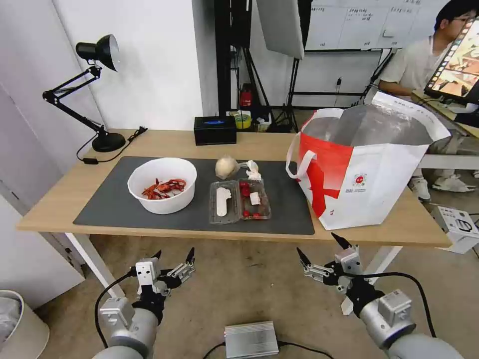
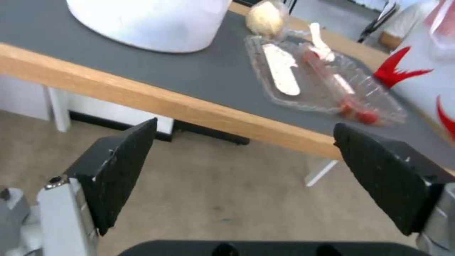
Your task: Pick up the trash from the table and place it into the takeout bag.
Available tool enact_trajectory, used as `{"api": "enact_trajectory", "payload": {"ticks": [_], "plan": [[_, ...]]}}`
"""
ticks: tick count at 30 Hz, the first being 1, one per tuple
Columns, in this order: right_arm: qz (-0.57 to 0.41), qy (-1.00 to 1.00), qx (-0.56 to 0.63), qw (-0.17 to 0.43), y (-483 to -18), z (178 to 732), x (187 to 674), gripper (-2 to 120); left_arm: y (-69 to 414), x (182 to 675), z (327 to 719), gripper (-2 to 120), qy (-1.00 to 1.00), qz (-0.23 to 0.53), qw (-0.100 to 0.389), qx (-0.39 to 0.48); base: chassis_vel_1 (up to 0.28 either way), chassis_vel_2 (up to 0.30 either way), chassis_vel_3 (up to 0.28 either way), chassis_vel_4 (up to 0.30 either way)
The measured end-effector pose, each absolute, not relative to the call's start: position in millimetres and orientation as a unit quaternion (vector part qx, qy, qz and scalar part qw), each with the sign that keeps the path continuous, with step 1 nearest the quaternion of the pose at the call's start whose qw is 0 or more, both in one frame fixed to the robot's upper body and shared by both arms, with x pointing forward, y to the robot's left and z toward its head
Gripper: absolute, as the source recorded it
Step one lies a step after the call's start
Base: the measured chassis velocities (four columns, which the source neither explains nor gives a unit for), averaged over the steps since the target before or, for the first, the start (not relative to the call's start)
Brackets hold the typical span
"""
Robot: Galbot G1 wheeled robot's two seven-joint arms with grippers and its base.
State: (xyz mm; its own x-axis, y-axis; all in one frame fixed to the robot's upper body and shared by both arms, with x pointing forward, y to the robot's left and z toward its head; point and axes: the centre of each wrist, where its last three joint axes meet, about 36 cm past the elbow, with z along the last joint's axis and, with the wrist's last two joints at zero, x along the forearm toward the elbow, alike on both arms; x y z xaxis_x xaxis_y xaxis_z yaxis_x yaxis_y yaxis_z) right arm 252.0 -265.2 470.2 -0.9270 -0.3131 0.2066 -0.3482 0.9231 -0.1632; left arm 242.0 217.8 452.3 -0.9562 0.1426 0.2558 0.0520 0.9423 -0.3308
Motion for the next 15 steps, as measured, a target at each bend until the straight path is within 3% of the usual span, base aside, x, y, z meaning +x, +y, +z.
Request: {"api": "enact_trajectory", "payload": {"ticks": [15], "plan": [[0.097, -0.977, 0.169, 0.088, -266.4, 468.3, 256.8, 100, 204.6, 251.9, 458.0, 100, -0.927, 0.326, 0.172, -0.064, 0.000, 0.000, 0.000, 0.000]]}}
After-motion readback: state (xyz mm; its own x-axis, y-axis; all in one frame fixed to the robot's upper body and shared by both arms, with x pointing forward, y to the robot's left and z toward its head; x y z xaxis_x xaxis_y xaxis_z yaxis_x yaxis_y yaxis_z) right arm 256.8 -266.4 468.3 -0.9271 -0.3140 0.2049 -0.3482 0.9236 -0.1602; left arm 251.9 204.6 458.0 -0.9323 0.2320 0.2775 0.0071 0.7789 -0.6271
